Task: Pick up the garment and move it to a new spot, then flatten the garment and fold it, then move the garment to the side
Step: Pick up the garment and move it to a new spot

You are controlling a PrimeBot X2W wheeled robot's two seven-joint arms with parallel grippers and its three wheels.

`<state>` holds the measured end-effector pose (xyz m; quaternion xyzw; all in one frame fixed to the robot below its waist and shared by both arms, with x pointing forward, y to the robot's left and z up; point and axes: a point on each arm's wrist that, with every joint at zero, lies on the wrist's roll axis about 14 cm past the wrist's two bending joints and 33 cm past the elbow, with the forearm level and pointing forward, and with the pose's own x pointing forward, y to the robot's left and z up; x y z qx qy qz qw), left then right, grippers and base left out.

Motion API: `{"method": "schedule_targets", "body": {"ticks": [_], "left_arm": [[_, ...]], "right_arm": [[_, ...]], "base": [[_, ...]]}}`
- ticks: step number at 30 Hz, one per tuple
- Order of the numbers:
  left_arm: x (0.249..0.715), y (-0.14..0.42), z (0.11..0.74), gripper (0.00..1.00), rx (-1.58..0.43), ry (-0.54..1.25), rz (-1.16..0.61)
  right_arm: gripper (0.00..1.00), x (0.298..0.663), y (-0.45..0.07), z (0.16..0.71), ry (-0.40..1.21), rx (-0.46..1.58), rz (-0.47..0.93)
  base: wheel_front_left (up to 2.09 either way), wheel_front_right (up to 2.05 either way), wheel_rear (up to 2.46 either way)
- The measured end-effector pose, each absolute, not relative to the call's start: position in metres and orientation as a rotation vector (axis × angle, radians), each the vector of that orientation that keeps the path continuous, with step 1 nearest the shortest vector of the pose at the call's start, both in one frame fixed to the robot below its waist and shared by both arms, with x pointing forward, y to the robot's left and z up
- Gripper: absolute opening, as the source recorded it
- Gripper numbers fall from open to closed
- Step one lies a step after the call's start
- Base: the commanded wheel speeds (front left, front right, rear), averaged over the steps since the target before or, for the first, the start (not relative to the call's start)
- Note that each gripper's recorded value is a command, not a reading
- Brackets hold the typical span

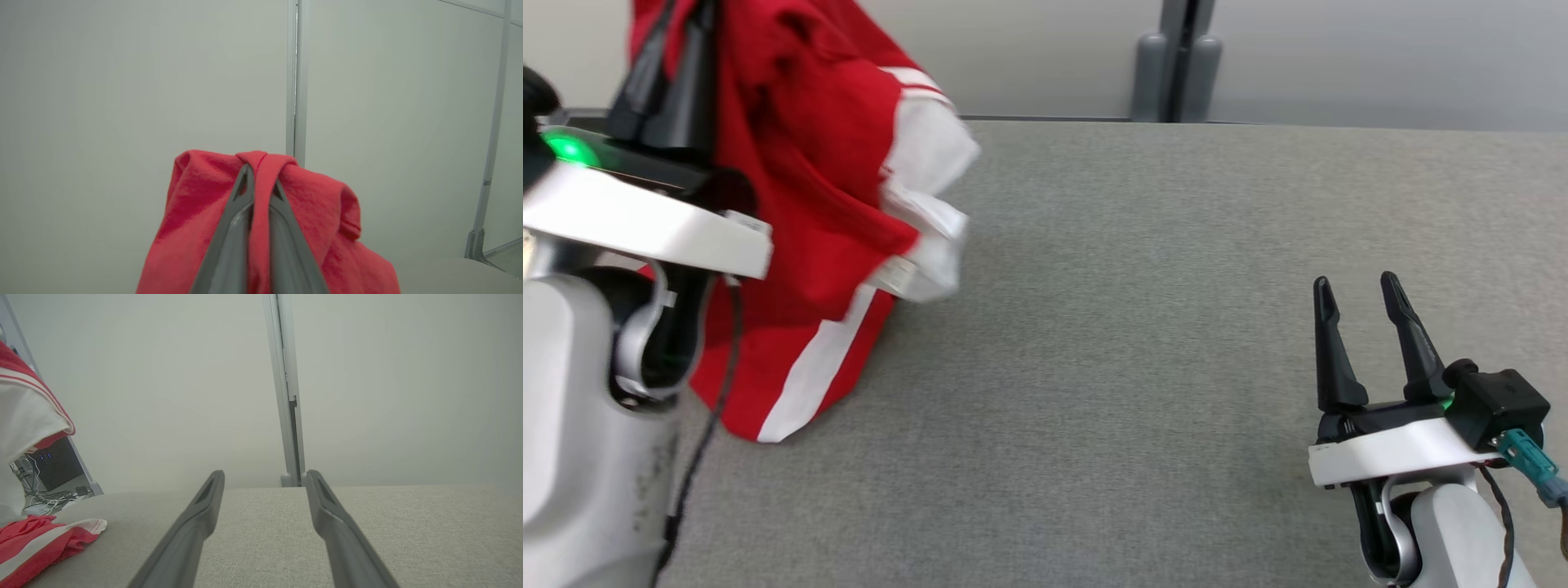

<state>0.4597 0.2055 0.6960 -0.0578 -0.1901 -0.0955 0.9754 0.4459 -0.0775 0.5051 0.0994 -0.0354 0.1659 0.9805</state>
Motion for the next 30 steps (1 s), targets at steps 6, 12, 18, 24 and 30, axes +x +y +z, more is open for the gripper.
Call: {"method": "schedule_targets", "body": {"ticks": [6,12,18,24,30], "left_arm": [[0.453,0.126,0.689,0.00,-0.230,-0.313,-0.410],[0.451,0.054,0.663,0.00,-0.277,-0.209,-0.600],[0.441,-0.030,0.645,0.00,-0.361,-0.118,-0.814],[0.451,-0.080,0.636,0.00,-0.495,-0.022,-0.923],[0.494,-0.082,0.553,1.00,-0.434,0.215,-0.845]], "right_arm": [[1.00,0.439,-0.107,0.516,-0.102,0.200,0.259],[1.00,0.430,-0.140,0.531,-0.150,0.188,0.176],[1.00,0.415,-0.187,0.540,-0.184,0.177,0.050],[1.00,0.398,-0.228,0.538,-0.181,0.165,-0.069],[1.00,0.391,-0.247,0.530,-0.158,0.162,-0.127]], "base": [[0.00,0.00,0.00],[0.00,0.00,0.00],[0.00,0.00,0.00],[0.00,0.00,0.00],[0.00,0.00,0.00]]}}
